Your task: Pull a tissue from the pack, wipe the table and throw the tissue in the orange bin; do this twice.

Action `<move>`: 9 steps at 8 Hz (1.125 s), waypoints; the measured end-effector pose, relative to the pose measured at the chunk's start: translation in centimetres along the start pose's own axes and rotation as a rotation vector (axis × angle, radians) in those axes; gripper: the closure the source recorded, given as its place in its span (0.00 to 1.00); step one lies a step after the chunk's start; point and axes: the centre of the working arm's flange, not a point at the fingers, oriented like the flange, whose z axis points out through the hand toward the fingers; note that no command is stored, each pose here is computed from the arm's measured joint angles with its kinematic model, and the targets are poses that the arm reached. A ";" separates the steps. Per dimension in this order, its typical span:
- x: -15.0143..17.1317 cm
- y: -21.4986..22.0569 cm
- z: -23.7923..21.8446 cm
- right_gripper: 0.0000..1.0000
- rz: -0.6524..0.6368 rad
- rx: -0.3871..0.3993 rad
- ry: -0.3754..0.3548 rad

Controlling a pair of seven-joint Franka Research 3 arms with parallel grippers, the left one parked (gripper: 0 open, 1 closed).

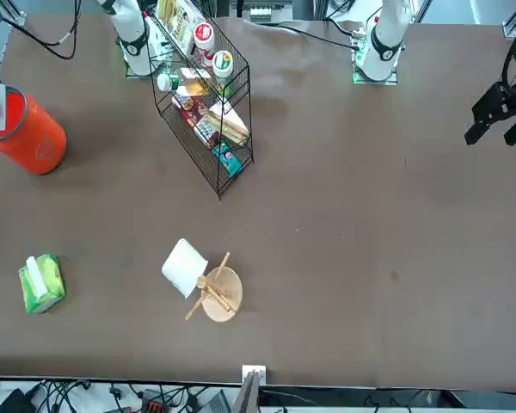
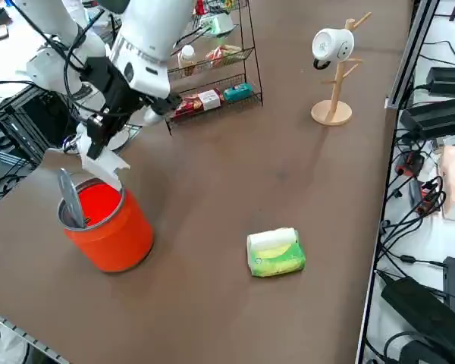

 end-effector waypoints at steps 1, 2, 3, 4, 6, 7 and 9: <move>0.9 0.2 1.2 0.98 -0.005 0.003 -0.010; 1.7 0.3 2.4 0.98 -0.011 0.006 -0.016; 2.4 0.2 3.5 0.98 -0.022 0.009 -0.021; 3.1 -0.2 5.0 0.98 -0.035 0.016 -0.028; 3.9 -1.0 7.6 0.95 -0.059 0.028 -0.029; 4.0 -1.2 8.0 0.85 -0.062 0.030 -0.030; 4.1 -1.3 7.9 0.48 -0.064 0.028 -0.027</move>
